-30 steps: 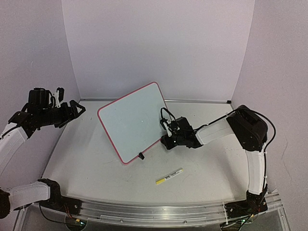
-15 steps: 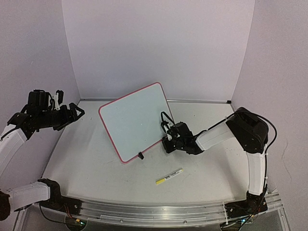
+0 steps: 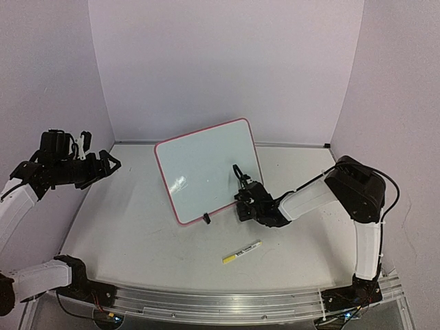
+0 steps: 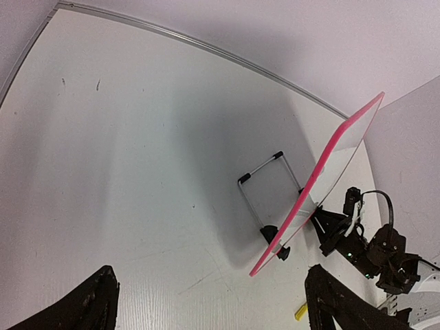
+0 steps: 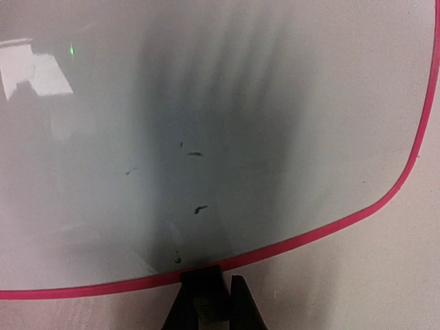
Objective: Write a sentence on the whiteboard
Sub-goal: Move the whiteboard to the center of the board.
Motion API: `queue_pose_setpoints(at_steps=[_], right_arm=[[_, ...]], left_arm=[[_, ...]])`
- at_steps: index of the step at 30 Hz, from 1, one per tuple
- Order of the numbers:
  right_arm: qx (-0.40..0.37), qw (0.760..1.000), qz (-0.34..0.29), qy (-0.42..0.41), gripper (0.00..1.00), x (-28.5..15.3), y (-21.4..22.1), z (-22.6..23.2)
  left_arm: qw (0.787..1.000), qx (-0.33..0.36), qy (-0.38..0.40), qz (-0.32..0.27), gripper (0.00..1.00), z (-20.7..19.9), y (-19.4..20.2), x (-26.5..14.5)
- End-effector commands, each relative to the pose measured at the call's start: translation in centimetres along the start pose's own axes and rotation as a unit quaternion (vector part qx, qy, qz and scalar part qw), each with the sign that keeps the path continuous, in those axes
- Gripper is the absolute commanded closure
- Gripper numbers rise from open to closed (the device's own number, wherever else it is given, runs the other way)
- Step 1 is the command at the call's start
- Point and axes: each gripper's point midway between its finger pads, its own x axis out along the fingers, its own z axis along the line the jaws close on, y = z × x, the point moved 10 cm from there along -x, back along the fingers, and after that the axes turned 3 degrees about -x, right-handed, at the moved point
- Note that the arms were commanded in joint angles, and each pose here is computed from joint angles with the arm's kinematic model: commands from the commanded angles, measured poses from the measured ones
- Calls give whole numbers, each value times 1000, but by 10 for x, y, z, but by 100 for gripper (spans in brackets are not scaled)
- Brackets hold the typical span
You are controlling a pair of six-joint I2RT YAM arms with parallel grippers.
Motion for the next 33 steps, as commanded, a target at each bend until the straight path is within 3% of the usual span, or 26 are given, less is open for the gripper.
queue_pose_setpoints(at_steps=[1,11,12,17,21,28,33], right_arm=[[47,991,0,125,100,-7,-2,-29],[70,991,7,117,100,-10,-1,-30],[72,991,8,109,97,-11,-2,-29],[62,996,14,60,56,-25,-12,-26],[55,998,15,28,29,-45,-22,-29],[53,998,19,-23,12,-92,-34,-42],[51,998,15,-33,9,-123,-53,-69]], left_arm=[[1000,14,2,-4,6,-2,0,-4],[1000,29,-5,3,6,4,7,-1],[1000,28,-13,2,6,6,8,-1],[999,10,-32,3,6,14,17,0],[1000,19,8,2,7,15,31,1],[996,53,51,42,13,4,54,16],[986,126,49,102,14,-29,82,45]])
